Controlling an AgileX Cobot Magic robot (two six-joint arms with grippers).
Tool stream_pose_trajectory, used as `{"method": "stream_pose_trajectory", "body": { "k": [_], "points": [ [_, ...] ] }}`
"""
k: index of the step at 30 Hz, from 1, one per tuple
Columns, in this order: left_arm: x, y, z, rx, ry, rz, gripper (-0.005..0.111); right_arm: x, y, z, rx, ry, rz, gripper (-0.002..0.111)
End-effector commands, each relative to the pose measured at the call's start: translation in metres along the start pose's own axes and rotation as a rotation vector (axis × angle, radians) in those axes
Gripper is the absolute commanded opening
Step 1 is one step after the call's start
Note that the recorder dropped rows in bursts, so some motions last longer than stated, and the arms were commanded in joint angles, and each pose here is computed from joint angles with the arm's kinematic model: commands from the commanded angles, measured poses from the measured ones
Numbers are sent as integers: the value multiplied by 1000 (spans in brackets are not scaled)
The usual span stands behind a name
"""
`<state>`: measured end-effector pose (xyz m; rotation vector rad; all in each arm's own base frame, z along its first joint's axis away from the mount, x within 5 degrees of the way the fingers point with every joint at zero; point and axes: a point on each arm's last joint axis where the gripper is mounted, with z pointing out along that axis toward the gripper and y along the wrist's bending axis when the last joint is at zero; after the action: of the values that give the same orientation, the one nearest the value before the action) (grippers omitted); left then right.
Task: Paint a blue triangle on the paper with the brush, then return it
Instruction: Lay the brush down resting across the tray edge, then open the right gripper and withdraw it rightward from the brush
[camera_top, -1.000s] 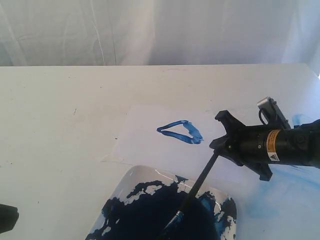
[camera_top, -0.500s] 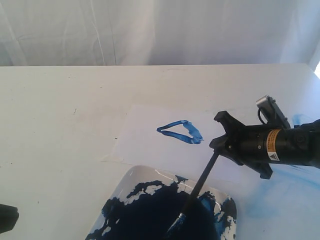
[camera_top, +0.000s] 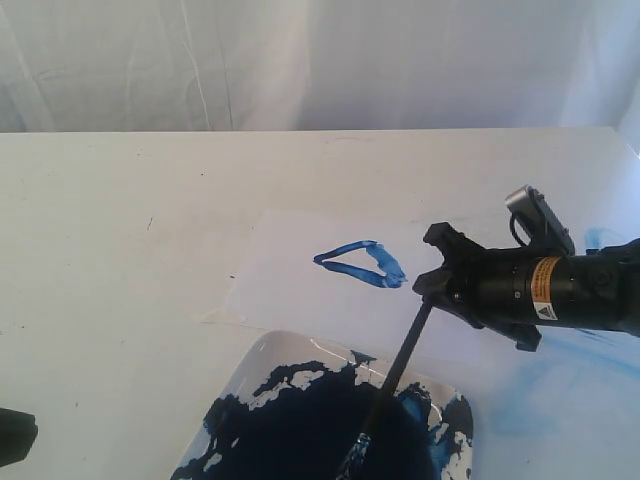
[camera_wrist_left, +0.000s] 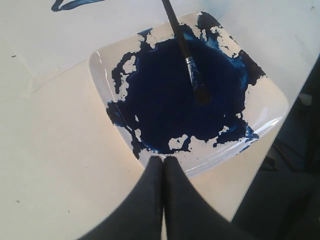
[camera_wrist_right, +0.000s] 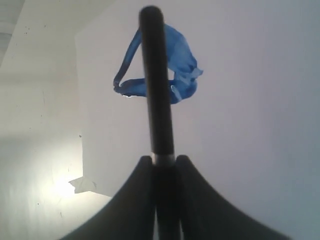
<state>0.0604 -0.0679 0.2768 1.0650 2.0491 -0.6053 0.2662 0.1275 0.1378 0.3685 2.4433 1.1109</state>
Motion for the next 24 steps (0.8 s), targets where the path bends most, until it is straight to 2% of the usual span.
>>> {"method": "stream_pose_trajectory", "body": {
  "k": [1, 9, 14, 20, 22, 24],
  "points": [
    [1, -2, 1, 16, -8, -21, 0, 1, 1, 0, -15, 4, -20, 20],
    [1, -2, 1, 16, -8, -21, 0, 1, 1, 0, -15, 5, -17, 27],
    [1, -2, 1, 16, -8, -21, 0, -1, 2, -3, -8, -6, -17, 28],
    [1, -2, 1, 16, -8, -21, 0, -1, 17, -17, -42, -6, -134, 27],
    [1, -2, 1, 16, -8, -21, 0, -1, 23, -25, -43, -8, -197, 24],
    [1, -2, 1, 16, -8, -21, 0, 0, 29, -36, -29, -28, -252, 11]
  ]
}}
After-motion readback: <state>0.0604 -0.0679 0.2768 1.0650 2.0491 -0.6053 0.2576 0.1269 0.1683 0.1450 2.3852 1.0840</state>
